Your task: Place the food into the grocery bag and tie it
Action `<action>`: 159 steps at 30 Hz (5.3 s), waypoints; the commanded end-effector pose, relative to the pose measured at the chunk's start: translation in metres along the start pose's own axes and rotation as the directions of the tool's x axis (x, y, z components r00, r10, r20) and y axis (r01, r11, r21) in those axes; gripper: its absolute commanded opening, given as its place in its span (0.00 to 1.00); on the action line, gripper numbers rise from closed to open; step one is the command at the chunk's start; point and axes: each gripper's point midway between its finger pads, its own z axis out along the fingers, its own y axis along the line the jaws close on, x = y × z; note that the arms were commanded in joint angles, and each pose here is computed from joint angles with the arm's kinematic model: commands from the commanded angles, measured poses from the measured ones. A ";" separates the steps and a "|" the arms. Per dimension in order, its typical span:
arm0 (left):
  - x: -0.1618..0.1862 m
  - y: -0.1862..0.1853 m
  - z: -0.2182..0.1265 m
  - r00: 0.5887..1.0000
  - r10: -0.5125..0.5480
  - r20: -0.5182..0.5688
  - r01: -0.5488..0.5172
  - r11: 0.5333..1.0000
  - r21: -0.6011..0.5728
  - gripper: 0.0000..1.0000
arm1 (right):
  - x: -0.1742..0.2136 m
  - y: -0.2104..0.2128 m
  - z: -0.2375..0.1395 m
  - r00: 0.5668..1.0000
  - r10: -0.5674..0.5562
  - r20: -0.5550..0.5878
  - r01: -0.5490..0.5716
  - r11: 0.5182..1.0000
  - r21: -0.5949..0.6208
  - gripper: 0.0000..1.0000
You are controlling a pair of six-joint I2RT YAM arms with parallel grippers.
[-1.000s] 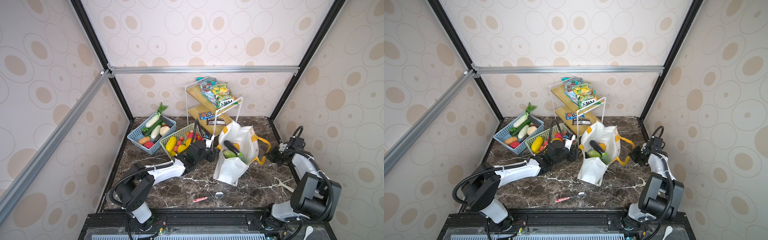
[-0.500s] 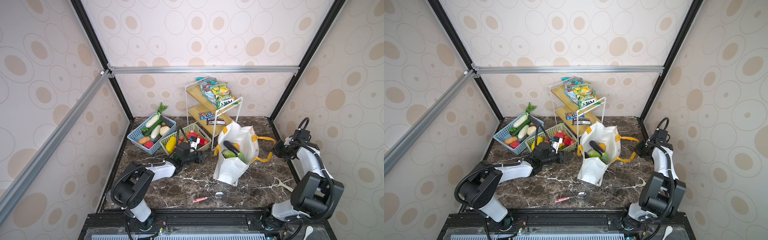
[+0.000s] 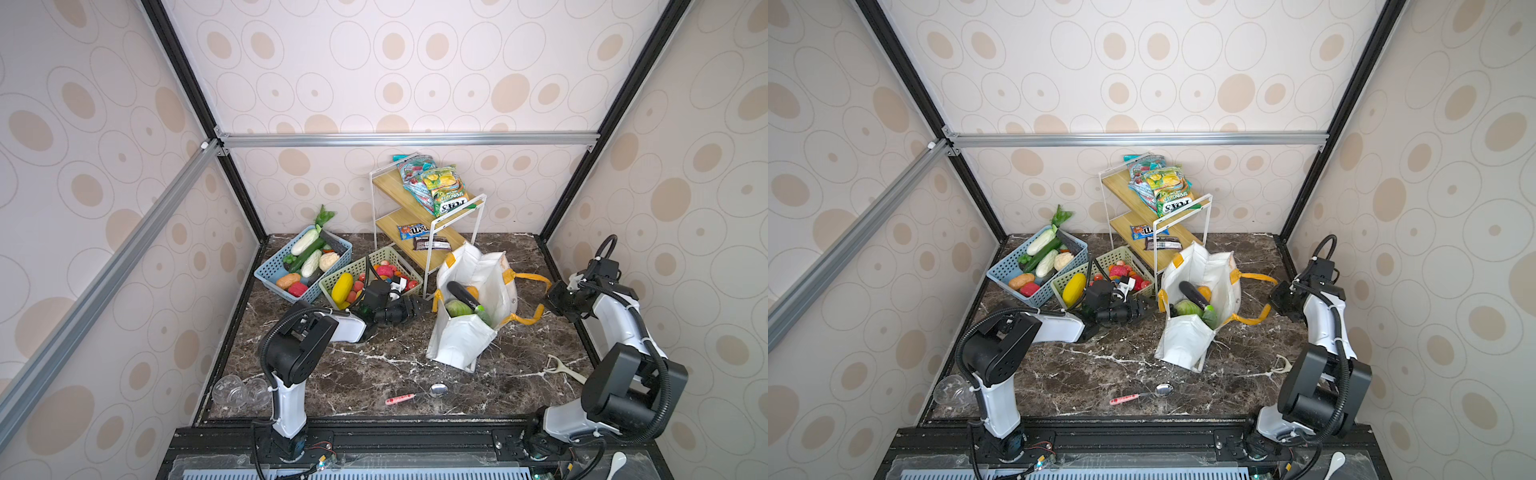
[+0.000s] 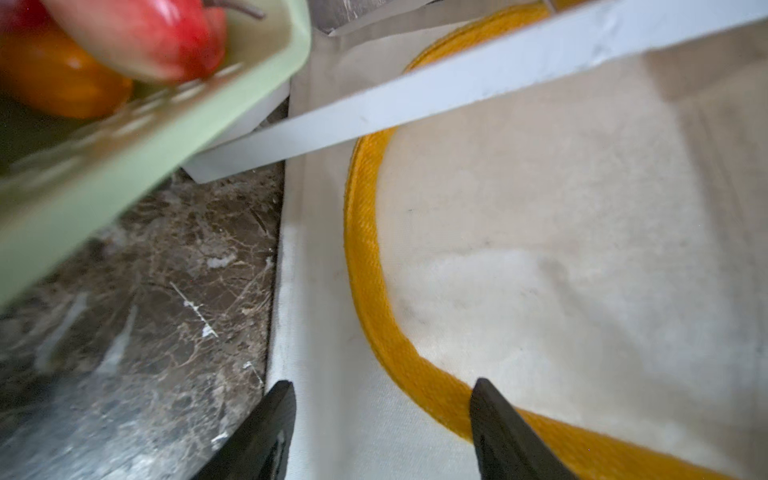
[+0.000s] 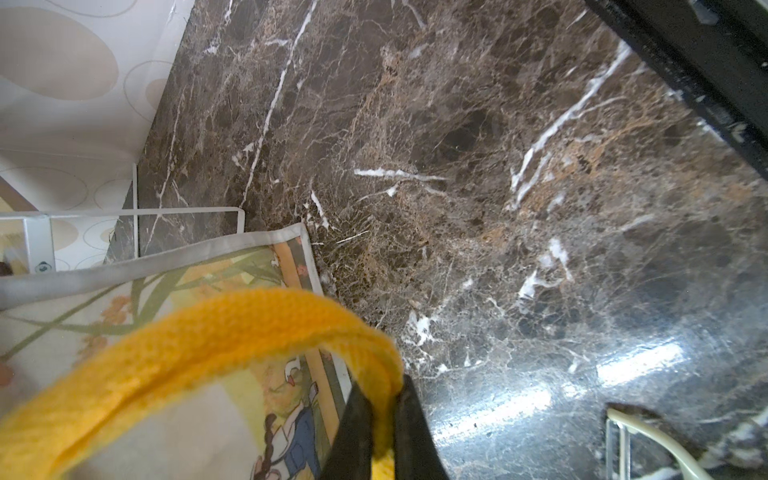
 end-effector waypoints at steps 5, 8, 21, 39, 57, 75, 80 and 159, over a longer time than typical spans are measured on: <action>0.002 -0.031 0.016 0.986 -0.161 -0.034 0.163 0.980 0.112 0.67 | 0.000 0.015 -0.011 1.000 -0.028 0.010 0.028 0.999 -0.035 0.10; 0.008 -0.029 0.023 0.978 -0.200 -0.050 0.205 0.972 0.112 0.64 | -0.001 0.019 -0.015 0.999 -0.036 0.017 0.037 0.998 -0.044 0.10; 0.015 -0.036 0.042 0.964 -0.259 -0.055 0.264 0.957 0.118 0.47 | -0.008 0.037 -0.036 0.996 -0.068 0.054 0.072 0.995 -0.073 0.10; -0.027 -0.056 0.008 0.979 0.087 0.182 -0.062 0.989 -0.136 0.11 | -0.059 0.093 -0.114 0.964 -0.146 0.222 0.164 0.984 -0.068 0.10; -0.063 -0.192 -0.044 0.707 0.619 0.341 -0.547 0.785 -0.290 0.10 | 0.038 0.203 -0.127 0.898 -0.408 0.164 0.439 0.854 -0.279 0.13; -0.008 -0.294 -0.038 0.474 0.787 0.395 -0.818 0.559 -0.134 0.12 | 0.088 0.245 -0.073 0.888 -0.452 0.084 0.438 0.777 -0.452 0.14; 0.016 -0.305 -0.024 0.440 0.822 0.362 -0.868 0.493 -0.063 0.16 | 0.089 0.249 -0.075 0.892 -0.442 0.097 0.432 0.766 -0.476 0.14; 0.030 -0.289 0.036 0.482 0.863 0.153 -0.873 0.459 0.161 0.52 | 0.085 0.156 -0.102 0.855 -0.498 0.142 0.513 0.853 -0.095 0.17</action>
